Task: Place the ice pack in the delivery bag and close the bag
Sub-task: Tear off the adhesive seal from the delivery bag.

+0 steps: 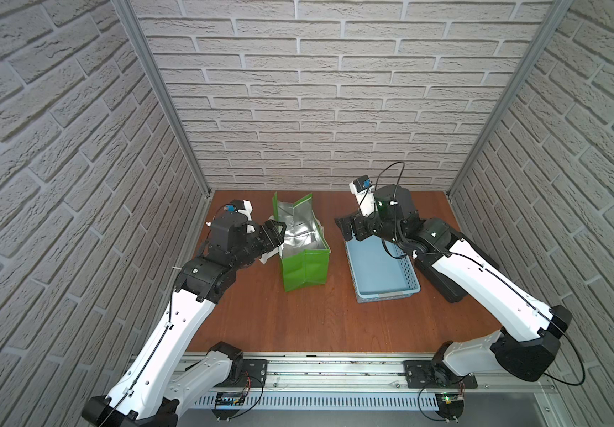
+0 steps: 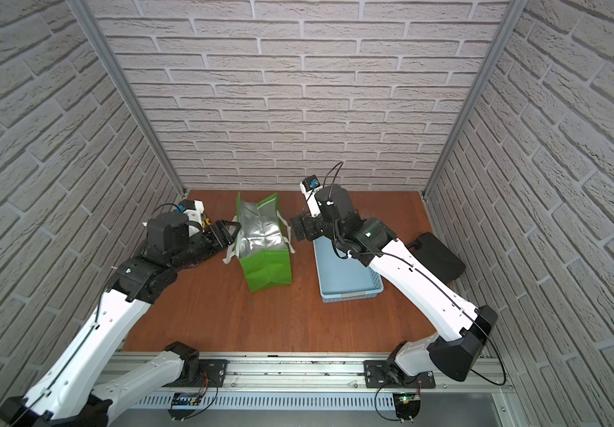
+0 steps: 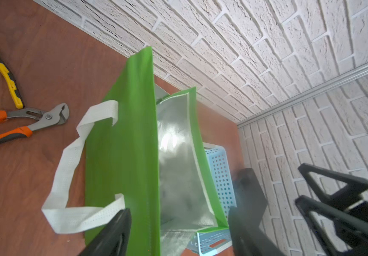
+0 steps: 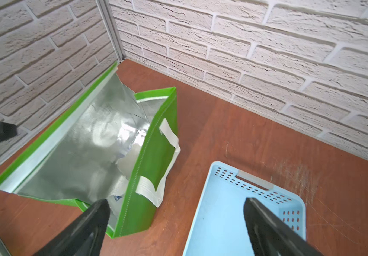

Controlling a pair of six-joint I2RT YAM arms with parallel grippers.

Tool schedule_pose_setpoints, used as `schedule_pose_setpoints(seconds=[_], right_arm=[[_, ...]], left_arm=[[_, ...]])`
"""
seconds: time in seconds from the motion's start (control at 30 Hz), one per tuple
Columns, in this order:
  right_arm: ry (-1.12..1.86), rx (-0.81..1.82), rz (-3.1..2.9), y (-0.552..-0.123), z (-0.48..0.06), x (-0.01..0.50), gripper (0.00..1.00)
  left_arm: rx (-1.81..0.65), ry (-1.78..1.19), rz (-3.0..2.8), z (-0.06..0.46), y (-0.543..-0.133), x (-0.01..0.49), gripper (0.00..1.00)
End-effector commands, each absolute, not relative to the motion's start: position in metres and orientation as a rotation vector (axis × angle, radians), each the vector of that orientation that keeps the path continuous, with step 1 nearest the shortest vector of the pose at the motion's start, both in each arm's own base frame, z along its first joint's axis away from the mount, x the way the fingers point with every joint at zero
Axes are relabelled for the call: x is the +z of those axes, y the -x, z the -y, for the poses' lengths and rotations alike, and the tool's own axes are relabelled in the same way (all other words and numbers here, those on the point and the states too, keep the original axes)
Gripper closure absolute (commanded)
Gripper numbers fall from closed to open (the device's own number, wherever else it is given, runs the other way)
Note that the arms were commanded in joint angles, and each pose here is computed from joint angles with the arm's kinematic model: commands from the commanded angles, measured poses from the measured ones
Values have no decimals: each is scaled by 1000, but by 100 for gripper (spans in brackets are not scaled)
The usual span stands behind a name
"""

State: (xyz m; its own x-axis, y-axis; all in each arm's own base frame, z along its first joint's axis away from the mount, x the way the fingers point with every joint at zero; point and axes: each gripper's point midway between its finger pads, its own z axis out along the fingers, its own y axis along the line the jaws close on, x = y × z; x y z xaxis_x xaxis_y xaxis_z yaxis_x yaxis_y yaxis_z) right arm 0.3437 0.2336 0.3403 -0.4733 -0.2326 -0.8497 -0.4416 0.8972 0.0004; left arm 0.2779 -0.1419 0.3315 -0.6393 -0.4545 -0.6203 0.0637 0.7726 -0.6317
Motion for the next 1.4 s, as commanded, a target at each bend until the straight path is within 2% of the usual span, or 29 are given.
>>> schedule_pose_setpoints(seconds=[0.0,0.2,0.37,0.47,0.63,0.77,0.93,1.37], right_arm=[[459,246,-2065,-342,-223,340,1],[423,254,-2072,-341,-218,332,1],[422,246,-2067,-339,-214,334,1],[413,236,-2059,-339,-210,336,1],[409,235,-2057,-338,-207,336,1],[418,255,-2053,-336,-208,338,1],[486,305,-2019,-331,-214,345,1],[1113,396,-1768,-290,-258,332,1]], left_arm=[[-706,185,-2227,147,-264,330,15],[-511,86,-2383,154,-260,314,12],[-410,94,-2416,148,-266,300,17],[-384,98,-2419,146,-268,295,24],[-398,96,-2417,150,-273,289,50],[-440,112,-2406,152,-277,284,55],[-477,144,-2395,150,-280,281,67],[-552,193,-2355,145,-284,282,82]])
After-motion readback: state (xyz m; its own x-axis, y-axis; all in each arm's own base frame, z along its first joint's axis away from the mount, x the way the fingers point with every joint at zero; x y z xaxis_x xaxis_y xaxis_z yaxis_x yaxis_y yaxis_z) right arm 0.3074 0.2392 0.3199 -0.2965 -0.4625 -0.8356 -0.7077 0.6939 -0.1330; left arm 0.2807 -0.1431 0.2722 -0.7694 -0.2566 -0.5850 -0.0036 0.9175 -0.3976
